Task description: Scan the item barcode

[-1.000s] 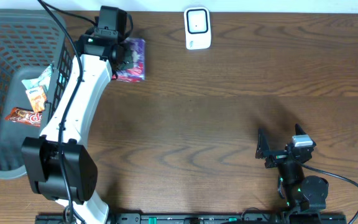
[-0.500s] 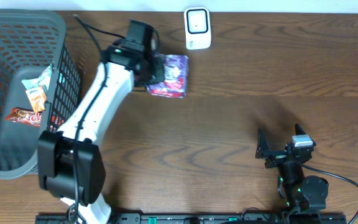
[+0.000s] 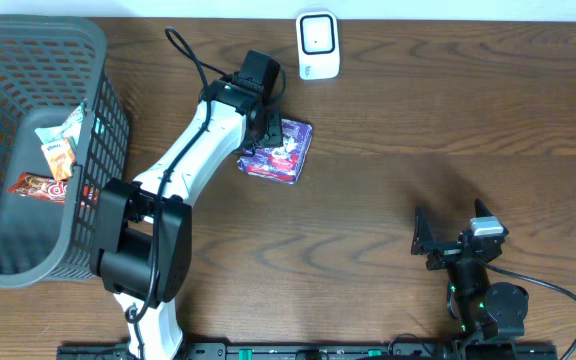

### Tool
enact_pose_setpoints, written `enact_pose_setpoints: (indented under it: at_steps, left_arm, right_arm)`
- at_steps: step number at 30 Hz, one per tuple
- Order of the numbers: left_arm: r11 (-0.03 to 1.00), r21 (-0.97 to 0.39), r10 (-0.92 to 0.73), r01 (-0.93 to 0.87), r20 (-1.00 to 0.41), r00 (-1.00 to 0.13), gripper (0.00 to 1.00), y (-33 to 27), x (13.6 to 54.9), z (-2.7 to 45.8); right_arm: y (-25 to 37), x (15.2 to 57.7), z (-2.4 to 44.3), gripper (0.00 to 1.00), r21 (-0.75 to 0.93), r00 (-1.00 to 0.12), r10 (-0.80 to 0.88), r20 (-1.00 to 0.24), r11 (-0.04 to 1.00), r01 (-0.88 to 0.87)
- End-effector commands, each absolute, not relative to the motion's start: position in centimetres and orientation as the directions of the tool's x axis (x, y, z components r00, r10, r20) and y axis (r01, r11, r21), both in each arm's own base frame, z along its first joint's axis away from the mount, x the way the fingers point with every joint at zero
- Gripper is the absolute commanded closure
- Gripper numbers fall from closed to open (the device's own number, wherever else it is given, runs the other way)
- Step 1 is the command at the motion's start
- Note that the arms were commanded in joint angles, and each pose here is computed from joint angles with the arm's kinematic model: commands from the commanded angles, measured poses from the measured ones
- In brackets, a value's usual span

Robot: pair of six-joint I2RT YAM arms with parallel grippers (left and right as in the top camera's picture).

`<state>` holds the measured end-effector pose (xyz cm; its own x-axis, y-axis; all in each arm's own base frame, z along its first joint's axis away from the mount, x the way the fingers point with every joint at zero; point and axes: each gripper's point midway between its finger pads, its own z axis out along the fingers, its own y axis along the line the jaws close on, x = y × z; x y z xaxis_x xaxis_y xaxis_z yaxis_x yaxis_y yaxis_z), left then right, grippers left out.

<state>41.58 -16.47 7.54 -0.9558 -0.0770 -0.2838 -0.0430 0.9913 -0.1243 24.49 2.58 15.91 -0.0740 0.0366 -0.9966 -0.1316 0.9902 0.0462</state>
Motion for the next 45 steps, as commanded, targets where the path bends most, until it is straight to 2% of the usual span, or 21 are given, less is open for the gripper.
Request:
enact_pose_setpoints:
  at_steps: [1,7,8,10,16,20,24,26,32,36,43,45]
  left_arm:
    - [0.993,-0.107,-0.087,-0.057,-0.300,-0.950,0.34,-15.8,41.8,8.0]
    - [0.991,-0.130,-0.084,-0.036,-0.382,-0.921,0.32,-15.0,42.7,12.4]
    - [0.990,-0.136,-0.086,-0.034,-0.401,-0.912,0.26,-14.7,42.8,13.4]
    - [0.988,-0.146,-0.106,-0.046,-0.439,-0.892,0.23,-14.0,43.0,15.2]
    - [0.983,-0.176,-0.139,-0.056,-0.504,-0.853,0.23,-12.7,42.3,19.3]
    - [0.980,-0.195,-0.122,-0.027,-0.493,-0.862,0.23,-13.4,41.0,20.2]
    - [0.953,-0.263,0.010,0.149,-0.466,-0.885,0.22,-16.8,39.8,19.9]
    - [0.939,-0.271,0.071,0.212,-0.451,-0.890,0.16,-18.2,39.2,19.0]
    - [0.925,-0.251,0.172,0.284,-0.390,-0.905,0.15,-21.4,38.2,15.4]
    - [0.913,-0.236,0.220,0.331,-0.397,-0.891,0.15,-23.8,38.1,14.1]
    - [0.947,0.050,0.309,0.319,-0.426,-0.850,0.14,-24.0,39.3,10.6]
    - [0.942,0.095,0.333,0.323,-0.408,-0.850,0.14,-24.3,39.2,9.2]
  right_arm:
    - [2.8,24.5,15.8,0.01,0.031,-0.071,0.022,-0.997,0.990,-0.139]
    - [2.8,24.5,15.8,0.01,0.031,-0.071,0.022,-0.997,0.990,-0.139]
    - [2.8,24.5,15.8,0.01,0.031,-0.071,0.022,-0.997,0.990,-0.139]
    - [2.8,24.5,15.8,0.01,0.031,-0.071,0.021,-0.997,0.990,-0.139]
    - [2.8,24.5,15.8,0.01,0.031,-0.071,0.022,-0.997,0.990,-0.139]
    - [2.8,24.5,15.8,0.01,0.031,-0.071,0.022,-0.997,0.990,-0.139]
    - [2.8,24.5,15.8,0.01,0.031,-0.071,0.022,-0.997,0.990,-0.139]
    - [2.8,24.5,15.8,0.01,0.031,-0.071,0.022,-0.997,0.990,-0.139]
    - [2.8,24.5,15.8,0.01,0.031,-0.071,0.022,-0.997,0.990,-0.139]
    - [2.8,24.5,15.8,0.01,0.031,-0.071,0.022,-0.997,0.990,-0.139]
    - [2.8,24.5,15.8,0.01,0.031,-0.071,0.022,-0.997,0.990,-0.139]
    - [2.8,24.5,15.8,0.01,0.031,-0.071,0.022,-0.997,0.990,-0.139]
